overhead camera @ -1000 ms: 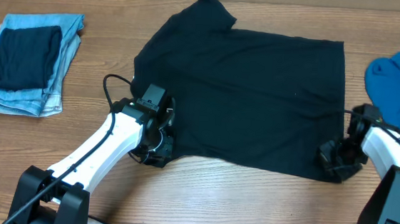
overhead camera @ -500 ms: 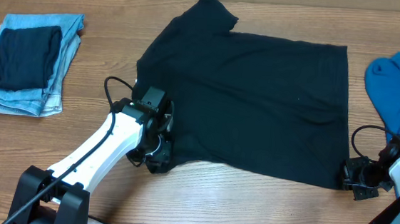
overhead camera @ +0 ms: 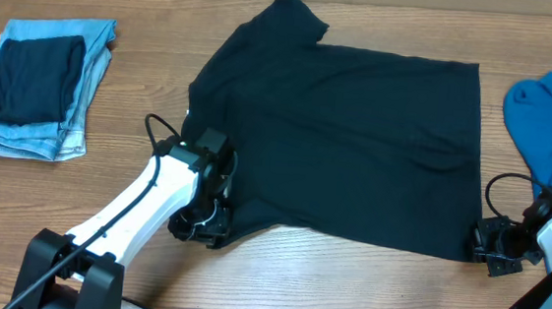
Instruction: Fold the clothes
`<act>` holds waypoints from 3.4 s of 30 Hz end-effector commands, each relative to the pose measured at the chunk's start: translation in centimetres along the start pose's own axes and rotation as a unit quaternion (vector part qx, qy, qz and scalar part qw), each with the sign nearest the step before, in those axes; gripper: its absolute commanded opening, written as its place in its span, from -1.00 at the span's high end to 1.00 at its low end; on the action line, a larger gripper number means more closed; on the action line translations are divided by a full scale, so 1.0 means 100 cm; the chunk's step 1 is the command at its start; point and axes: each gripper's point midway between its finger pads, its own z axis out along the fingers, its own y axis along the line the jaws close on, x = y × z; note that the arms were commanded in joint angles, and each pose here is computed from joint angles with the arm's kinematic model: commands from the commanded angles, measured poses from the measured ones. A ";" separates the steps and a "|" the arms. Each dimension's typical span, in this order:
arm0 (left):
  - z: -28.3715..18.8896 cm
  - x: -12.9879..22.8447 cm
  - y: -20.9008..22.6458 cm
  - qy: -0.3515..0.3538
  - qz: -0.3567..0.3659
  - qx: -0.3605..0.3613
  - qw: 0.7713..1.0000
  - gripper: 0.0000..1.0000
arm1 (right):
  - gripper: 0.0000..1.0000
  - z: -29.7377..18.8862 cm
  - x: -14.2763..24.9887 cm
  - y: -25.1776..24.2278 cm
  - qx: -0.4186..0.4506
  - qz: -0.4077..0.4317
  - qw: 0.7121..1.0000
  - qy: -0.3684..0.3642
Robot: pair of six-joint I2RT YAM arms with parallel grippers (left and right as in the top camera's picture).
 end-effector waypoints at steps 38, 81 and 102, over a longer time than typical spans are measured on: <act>0.000 -0.004 -0.024 -0.029 -0.003 -0.013 0.999 0.72 | -0.61 -0.044 0.009 0.023 0.058 -0.083 0.995 -0.015; 0.000 -0.007 -0.036 -0.032 -0.007 0.018 0.999 0.92 | -1.00 -0.051 -0.038 0.078 -0.044 -0.096 0.987 -0.122; -0.005 -0.037 -0.052 -0.091 -0.036 0.056 0.994 0.92 | -1.00 -0.051 -0.038 0.078 -0.044 -0.096 0.987 -0.122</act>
